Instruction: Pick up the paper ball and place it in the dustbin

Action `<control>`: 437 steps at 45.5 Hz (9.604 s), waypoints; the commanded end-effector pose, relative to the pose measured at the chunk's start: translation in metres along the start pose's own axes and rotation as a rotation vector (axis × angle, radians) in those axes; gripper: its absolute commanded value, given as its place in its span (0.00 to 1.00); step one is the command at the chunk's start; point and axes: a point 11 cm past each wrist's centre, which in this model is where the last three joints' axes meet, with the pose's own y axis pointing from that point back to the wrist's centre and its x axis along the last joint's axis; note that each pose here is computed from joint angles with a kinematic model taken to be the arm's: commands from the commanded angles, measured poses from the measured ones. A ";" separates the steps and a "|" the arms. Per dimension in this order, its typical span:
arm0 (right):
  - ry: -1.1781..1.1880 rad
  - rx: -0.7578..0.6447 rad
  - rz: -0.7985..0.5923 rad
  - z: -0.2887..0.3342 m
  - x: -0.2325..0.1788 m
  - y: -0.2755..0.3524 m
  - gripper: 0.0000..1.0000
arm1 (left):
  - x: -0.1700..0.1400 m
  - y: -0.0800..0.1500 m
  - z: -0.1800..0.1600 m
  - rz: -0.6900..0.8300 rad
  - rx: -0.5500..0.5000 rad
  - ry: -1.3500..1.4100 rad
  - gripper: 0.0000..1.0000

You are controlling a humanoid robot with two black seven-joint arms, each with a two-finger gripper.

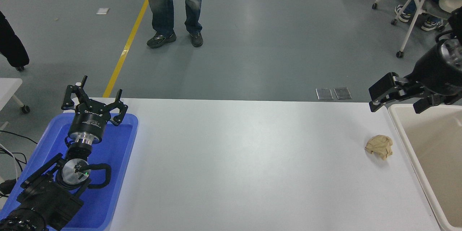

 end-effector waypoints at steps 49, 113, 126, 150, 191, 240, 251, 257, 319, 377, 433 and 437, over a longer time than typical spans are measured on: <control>-0.032 -0.013 -0.038 0.015 0.000 -0.026 1.00 | 0.000 0.000 0.000 0.000 0.000 0.000 1.00; -0.321 -0.266 0.560 0.154 0.018 -0.208 1.00 | 0.000 0.000 0.000 0.000 0.000 0.000 1.00; -0.440 -0.267 0.687 0.158 -0.008 -0.268 1.00 | 0.000 0.000 0.000 0.000 0.000 0.000 1.00; -0.453 -0.240 0.690 0.120 -0.048 -0.324 1.00 | 0.000 0.000 0.000 0.000 0.000 0.000 1.00; -0.456 -0.230 0.681 0.108 -0.062 -0.338 0.98 | 0.000 0.000 0.000 0.000 0.000 0.000 1.00; -0.363 -0.243 0.621 0.136 -0.049 -0.293 0.00 | 0.000 0.000 0.000 -0.001 0.002 -0.001 1.00; -0.328 -0.210 0.573 0.139 -0.036 -0.223 0.00 | 0.000 0.000 0.000 -0.001 0.002 -0.001 1.00; -0.310 -0.187 0.584 0.133 -0.012 -0.175 0.00 | 0.000 0.000 0.000 -0.001 0.002 -0.001 1.00; -0.297 -0.227 0.638 0.152 0.046 -0.032 0.00 | 0.000 0.000 0.000 -0.001 0.002 -0.001 1.00; -0.480 -0.609 0.640 0.273 -0.108 -0.278 0.00 | 0.000 0.000 0.000 0.000 0.000 0.000 1.00; -0.565 -0.491 0.741 0.240 -0.065 -0.277 1.00 | 0.000 0.000 0.000 -0.001 0.001 -0.001 1.00; -0.716 -0.377 0.798 0.221 -0.039 -0.272 1.00 | 0.000 0.000 0.000 0.000 0.000 0.000 1.00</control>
